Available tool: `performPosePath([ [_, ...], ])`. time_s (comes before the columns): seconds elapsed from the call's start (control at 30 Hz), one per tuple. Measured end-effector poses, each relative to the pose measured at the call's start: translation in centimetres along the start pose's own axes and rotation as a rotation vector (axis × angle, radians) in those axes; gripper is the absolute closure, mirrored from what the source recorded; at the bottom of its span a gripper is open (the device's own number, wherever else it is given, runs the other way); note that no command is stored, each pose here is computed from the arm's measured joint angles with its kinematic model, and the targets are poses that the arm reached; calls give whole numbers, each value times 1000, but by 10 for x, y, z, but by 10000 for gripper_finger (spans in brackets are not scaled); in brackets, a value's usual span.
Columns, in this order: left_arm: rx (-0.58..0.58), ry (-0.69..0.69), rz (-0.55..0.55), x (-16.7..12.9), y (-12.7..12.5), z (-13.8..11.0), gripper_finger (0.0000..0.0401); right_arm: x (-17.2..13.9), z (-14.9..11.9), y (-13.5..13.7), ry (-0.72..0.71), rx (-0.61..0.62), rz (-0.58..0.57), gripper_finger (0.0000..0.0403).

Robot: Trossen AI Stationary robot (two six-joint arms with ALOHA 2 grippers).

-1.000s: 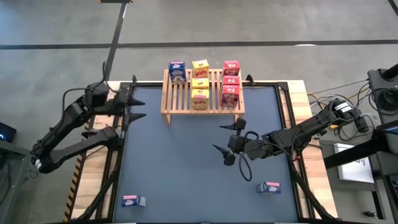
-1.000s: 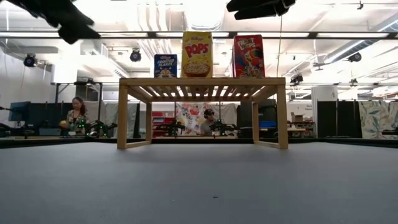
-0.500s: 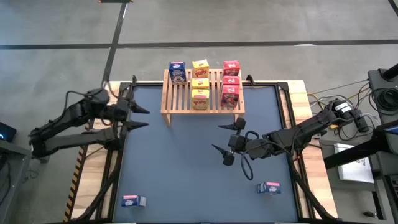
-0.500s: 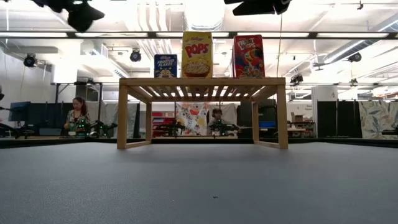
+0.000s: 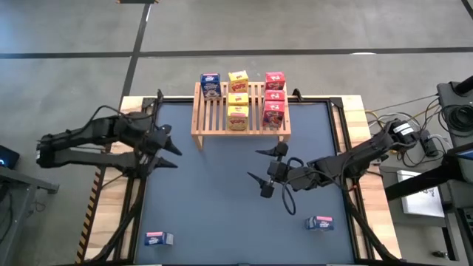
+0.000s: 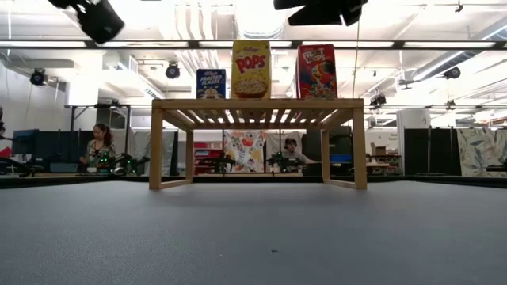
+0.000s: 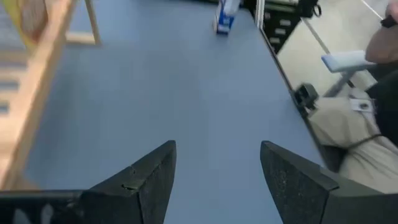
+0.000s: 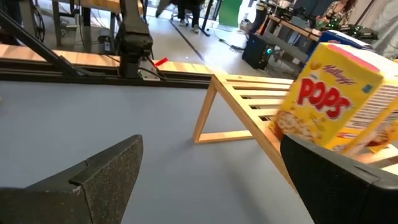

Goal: Stack cereal on shelf
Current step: Put the left blue cereal box on the shelf aligned with the blue cereal box

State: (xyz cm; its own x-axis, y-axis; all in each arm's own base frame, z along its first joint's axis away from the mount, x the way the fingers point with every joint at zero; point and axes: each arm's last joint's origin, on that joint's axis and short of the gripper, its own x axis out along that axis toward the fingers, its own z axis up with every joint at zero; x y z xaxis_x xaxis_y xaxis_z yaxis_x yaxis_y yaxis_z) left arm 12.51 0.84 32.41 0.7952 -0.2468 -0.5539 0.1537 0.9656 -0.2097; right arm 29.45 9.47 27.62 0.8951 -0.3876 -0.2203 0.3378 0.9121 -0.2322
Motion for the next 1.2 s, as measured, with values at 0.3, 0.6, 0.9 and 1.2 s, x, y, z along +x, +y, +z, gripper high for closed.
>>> performPosePath([
  [0.3,-321,221,7,-22,-12,-11,185,21,-8,13,-46,-38,-16,35],
  [0.6,-242,117,-104,-2,-29,10,185,22,-3,10,-90,-61,-34,35],
  [0.9,-139,294,-143,43,-63,24,185,30,-4,1,-78,-41,-66,35],
  [1.2,-198,454,-94,55,-103,36,185,30,-4,1,-75,-36,-65,35],
])
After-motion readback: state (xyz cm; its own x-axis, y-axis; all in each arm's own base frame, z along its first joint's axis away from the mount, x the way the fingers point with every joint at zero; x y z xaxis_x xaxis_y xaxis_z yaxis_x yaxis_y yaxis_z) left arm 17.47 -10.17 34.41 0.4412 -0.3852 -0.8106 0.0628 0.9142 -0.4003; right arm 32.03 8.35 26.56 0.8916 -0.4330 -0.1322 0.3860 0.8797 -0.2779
